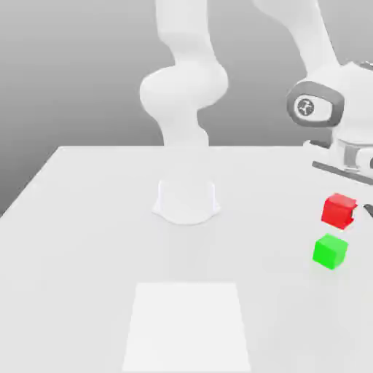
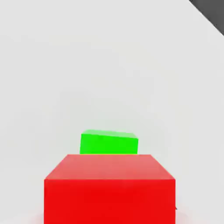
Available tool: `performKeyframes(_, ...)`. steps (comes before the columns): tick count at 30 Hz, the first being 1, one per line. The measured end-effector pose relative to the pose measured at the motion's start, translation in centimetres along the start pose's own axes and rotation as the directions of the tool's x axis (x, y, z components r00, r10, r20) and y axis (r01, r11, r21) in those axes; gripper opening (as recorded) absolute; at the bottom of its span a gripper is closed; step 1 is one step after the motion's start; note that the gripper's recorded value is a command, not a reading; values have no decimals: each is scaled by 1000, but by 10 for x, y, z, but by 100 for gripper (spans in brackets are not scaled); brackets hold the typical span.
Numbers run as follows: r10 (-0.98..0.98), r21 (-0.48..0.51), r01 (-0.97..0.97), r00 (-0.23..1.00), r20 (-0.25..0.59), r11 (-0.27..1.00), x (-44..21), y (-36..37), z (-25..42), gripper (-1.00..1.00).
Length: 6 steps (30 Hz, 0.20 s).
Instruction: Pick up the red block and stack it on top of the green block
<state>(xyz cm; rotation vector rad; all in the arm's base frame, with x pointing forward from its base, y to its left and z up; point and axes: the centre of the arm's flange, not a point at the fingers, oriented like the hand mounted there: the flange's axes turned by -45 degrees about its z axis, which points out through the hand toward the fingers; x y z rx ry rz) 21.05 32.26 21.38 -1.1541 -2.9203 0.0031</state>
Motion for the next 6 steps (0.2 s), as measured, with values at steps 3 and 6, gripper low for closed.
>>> performKeyframes(3, 1, 0, -1, 1000, 1, 1000, -1, -1, 29, 100)
performKeyframes(6, 1, 0, -1, 1000, 1, 1000, -1, -1, 29, 100)
